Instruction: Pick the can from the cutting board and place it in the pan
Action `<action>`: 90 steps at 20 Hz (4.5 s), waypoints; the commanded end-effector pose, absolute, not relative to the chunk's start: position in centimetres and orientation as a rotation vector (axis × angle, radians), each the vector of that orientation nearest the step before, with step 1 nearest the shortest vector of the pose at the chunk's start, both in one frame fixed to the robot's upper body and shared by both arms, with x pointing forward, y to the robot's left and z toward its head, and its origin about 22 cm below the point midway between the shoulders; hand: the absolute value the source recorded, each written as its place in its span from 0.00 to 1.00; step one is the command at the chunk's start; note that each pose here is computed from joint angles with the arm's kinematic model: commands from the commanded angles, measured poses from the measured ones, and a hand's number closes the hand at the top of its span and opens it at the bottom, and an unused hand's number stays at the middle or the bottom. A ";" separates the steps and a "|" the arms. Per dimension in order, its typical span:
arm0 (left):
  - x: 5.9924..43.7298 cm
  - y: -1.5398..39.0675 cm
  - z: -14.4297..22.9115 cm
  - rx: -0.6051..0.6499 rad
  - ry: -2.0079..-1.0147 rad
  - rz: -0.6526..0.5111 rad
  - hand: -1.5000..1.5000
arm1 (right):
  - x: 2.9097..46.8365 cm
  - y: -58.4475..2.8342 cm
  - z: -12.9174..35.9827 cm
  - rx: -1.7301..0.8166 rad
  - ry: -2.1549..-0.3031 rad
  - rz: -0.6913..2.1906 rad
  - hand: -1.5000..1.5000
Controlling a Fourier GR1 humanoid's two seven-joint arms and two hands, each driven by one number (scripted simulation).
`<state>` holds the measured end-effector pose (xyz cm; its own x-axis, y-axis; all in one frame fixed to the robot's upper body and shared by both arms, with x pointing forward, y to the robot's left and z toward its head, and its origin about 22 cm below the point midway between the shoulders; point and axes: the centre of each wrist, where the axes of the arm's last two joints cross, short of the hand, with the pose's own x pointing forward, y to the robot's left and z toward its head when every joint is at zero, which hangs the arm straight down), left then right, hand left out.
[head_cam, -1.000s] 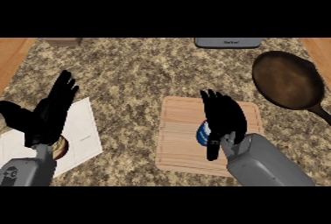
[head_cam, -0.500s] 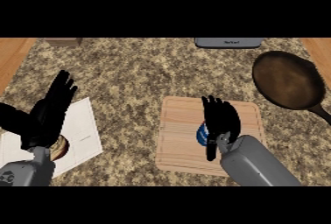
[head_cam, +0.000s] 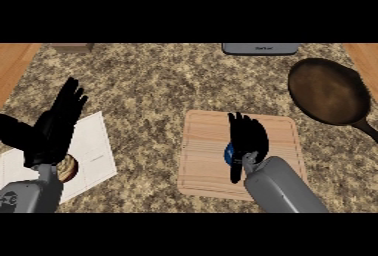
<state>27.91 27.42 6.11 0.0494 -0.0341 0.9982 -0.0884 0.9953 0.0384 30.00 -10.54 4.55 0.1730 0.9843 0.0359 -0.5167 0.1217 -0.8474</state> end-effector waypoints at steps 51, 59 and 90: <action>27.8 26.2 6.2 0.077 -1.527 0.027 0.50 | 29.9 -34.4 20.6 -1.061 -1.745 0.988 1.00; 28.5 27.2 6.6 0.062 -1.530 0.009 0.50 | 35.5 -41.8 15.0 -1.055 -1.699 0.909 1.00; 28.1 25.8 6.8 0.041 -1.542 -0.009 0.50 | 36.7 -45.9 6.7 -0.656 -1.655 0.637 0.00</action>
<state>28.83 25.10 6.70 0.0176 -0.0306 0.9994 -0.0221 0.9993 0.0309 37.04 -44.75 6.00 -0.1195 0.8151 0.5668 0.0262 0.5733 -0.8189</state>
